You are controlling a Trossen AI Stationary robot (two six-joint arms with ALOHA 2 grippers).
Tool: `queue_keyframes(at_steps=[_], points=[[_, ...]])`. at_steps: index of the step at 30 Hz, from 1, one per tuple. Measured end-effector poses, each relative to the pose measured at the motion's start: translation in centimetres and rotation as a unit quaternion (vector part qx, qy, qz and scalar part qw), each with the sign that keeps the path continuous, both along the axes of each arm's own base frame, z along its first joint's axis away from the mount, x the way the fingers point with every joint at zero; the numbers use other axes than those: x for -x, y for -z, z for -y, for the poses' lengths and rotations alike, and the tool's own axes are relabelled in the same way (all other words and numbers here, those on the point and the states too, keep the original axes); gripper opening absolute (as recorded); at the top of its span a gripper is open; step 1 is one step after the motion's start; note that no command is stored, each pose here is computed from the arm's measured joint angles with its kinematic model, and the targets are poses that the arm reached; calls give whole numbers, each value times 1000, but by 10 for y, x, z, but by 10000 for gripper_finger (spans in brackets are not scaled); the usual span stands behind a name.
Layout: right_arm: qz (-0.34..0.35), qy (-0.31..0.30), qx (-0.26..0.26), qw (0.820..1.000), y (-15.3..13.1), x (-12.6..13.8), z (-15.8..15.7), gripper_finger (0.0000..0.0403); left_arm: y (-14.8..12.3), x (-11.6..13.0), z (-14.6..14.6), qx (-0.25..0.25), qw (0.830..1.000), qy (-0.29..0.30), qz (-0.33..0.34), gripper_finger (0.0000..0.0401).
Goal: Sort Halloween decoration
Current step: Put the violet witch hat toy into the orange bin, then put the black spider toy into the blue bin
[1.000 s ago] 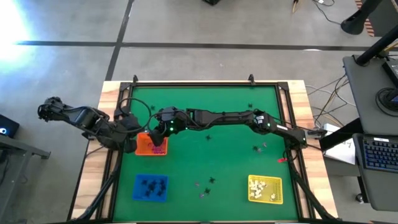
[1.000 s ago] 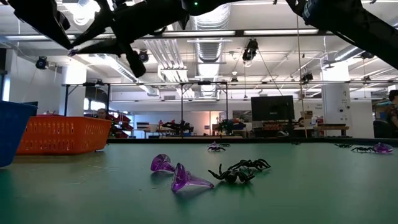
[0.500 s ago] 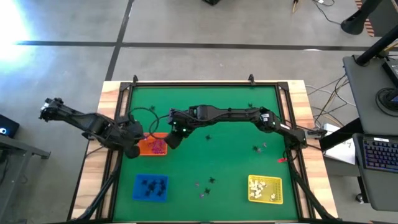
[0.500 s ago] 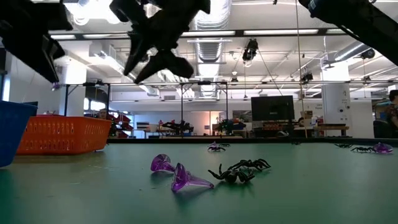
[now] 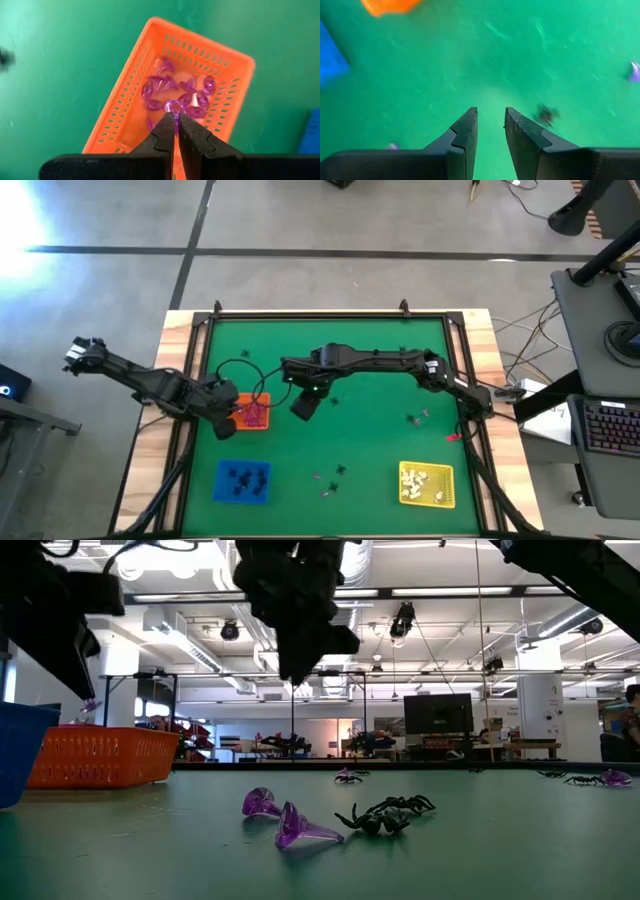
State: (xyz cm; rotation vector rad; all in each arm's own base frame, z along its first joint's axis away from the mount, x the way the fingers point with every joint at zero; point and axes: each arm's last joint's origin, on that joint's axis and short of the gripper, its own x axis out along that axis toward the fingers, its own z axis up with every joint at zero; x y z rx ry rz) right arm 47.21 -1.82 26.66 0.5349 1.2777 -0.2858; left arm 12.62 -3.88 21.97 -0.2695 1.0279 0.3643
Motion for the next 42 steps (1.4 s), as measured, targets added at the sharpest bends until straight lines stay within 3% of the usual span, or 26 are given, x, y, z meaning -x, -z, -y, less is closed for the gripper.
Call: queue_keyframes(at_steps=[11,19,26,31,35,42], points=[[-58,-33,19,998,-1,14,7,82,36,-6,2,27,997,-71,-21,0],[-98,-45,53,993,0,22,12,82,41,-10,4,30,997,-74,-25,3],[-121,-52,96,987,-6,29,18,95,44,-13,1,34,994,-95,-36,34],[-100,-61,106,987,-25,37,18,98,39,-16,-1,40,993,-110,-27,56],[-88,-68,147,983,-40,45,20,94,27,-22,-1,45,991,-124,-2,60],[-68,-99,183,976,-73,73,19,80,-6,-27,-3,-2,989,-145,34,54]])
